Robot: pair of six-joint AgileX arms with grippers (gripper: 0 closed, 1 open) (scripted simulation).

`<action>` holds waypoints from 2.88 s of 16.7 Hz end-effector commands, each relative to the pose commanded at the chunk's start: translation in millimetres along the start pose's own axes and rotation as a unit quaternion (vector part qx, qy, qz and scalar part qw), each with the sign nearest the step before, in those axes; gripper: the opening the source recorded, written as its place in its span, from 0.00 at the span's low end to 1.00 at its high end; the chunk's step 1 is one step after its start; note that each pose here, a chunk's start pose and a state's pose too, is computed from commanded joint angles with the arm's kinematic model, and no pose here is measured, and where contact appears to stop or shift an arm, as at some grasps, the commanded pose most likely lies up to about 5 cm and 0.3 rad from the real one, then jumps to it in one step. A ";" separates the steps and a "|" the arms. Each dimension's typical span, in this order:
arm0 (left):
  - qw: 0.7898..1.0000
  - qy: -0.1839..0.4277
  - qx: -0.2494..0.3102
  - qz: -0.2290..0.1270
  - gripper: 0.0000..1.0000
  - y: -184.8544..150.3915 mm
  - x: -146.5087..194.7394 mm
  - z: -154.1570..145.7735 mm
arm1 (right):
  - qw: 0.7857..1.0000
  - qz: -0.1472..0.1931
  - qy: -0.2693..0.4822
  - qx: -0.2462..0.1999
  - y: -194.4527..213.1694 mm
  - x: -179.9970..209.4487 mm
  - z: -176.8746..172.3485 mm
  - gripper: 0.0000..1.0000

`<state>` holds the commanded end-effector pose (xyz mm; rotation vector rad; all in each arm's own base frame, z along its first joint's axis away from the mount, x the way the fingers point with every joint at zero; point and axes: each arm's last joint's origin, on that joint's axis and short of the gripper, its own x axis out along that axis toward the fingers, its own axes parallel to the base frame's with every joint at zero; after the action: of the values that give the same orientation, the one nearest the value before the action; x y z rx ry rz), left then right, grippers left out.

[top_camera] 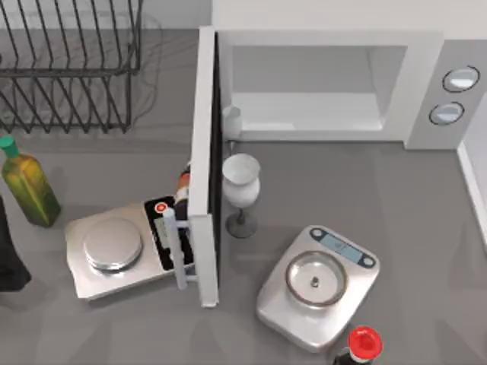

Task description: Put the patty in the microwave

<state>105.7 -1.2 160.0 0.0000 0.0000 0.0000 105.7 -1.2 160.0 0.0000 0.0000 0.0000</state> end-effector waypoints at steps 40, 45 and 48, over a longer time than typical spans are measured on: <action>1.000 0.000 0.000 0.000 1.00 0.0 0.0 0.0 | 0.626 0.331 0.620 -0.338 16.0 93.3 -63.3 1.00; 1.000 0.000 0.000 0.000 1.00 0.0 0.0 0.0 | 0.624 0.332 0.622 -0.337 15.9 92.1 -67.6 1.00; 1.000 0.000 0.000 0.000 1.00 0.0 0.0 0.0 | 0.624 0.332 0.622 -0.337 15.9 92.1 -67.6 0.77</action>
<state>105.7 -1.2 160.0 0.0000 0.0000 0.0000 197.8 14.8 92.4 -0.7738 1.4273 0.7625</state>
